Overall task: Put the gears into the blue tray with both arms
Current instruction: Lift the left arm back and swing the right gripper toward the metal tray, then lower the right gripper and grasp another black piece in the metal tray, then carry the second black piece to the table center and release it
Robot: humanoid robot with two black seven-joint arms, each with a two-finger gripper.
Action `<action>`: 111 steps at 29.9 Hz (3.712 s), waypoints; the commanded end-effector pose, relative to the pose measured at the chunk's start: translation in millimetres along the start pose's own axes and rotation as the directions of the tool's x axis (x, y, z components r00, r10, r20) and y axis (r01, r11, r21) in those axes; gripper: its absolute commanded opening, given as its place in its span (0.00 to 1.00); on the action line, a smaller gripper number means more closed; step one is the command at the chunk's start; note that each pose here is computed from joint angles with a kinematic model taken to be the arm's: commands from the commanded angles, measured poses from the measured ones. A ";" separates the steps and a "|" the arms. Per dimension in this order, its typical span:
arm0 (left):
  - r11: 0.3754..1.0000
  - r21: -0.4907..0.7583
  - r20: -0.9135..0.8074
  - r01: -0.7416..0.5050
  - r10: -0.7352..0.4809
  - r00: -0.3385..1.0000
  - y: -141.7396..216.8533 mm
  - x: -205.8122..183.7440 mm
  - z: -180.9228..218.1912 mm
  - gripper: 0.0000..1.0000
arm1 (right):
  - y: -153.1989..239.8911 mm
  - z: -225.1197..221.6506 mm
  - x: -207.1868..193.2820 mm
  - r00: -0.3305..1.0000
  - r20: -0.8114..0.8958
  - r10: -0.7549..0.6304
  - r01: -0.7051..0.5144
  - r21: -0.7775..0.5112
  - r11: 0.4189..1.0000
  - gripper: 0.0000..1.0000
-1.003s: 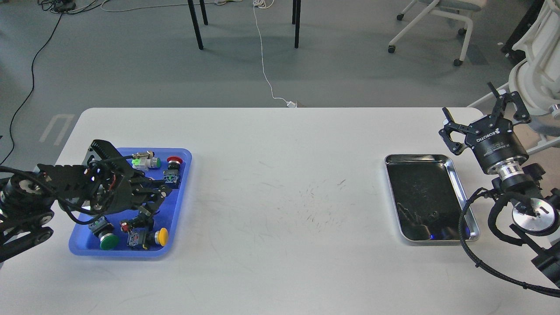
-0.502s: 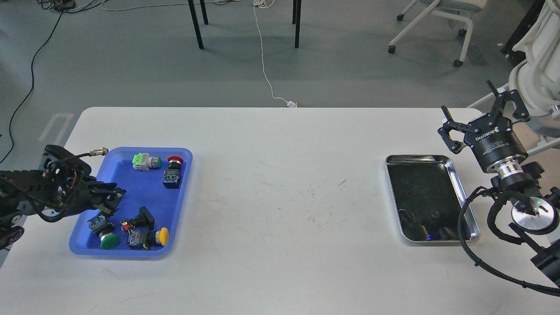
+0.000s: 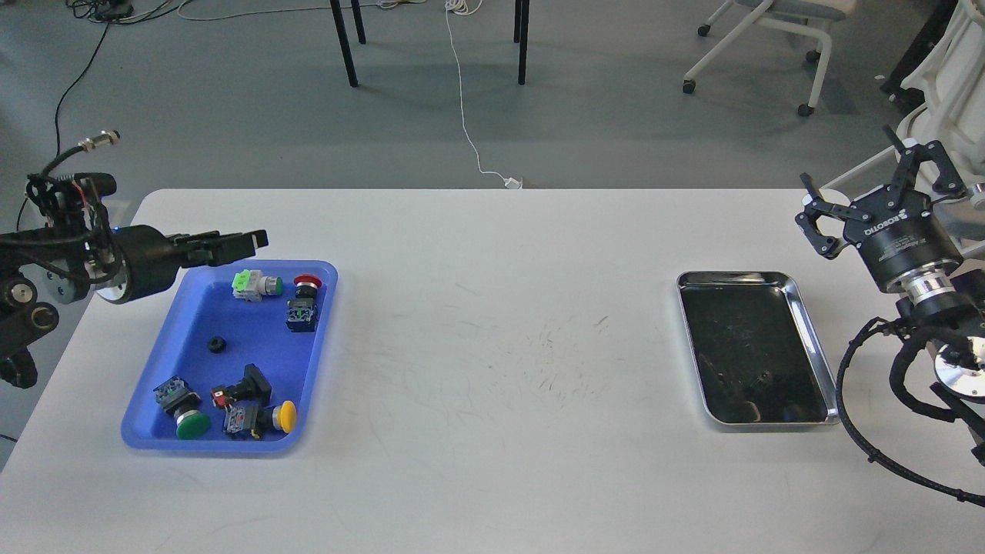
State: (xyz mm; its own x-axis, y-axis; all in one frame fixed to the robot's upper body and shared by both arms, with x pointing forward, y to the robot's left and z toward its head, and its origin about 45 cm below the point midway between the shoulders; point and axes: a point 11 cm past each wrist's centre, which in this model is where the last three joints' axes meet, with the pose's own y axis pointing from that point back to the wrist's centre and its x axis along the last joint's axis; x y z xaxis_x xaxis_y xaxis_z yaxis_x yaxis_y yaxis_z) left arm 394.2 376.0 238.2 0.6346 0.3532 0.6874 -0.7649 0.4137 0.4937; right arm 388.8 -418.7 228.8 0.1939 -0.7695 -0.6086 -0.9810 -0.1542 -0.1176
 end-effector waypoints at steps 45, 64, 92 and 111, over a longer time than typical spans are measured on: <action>0.809 -0.156 -0.975 -0.567 -0.219 -0.046 -86.5 12.5 53.9 0.98 | -3.8 94.9 -81.9 -0.555 0.156 -0.817 -0.456 -0.878 0.142 0.94; 0.813 -0.146 -0.978 -0.564 -0.205 -0.043 -83.4 10.6 46.8 0.98 | 32.6 98.1 -26.2 -0.519 0.281 -0.807 -0.554 -0.829 0.068 0.57; 0.811 -0.135 -0.983 -0.569 -0.182 -0.027 -76.7 17.4 39.5 0.98 | 47.6 98.1 -9.8 -0.510 0.263 -0.819 -0.546 -0.835 0.071 0.19; 0.801 -0.130 -0.984 -0.585 -0.177 -0.024 -71.9 25.4 36.9 0.98 | -52.8 125.6 -184.0 -0.738 -0.036 -0.673 -0.212 -0.935 0.283 0.16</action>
State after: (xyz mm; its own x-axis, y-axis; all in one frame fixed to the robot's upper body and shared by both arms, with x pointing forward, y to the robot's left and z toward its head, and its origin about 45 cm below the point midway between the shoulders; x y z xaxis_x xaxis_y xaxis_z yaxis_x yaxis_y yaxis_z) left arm 461.1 321.5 237.9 0.2290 0.7441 -0.6276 -0.9684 0.2393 -0.0696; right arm 404.9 -230.8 247.6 0.5496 0.6469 0.5287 -0.3431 -0.4022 0.8488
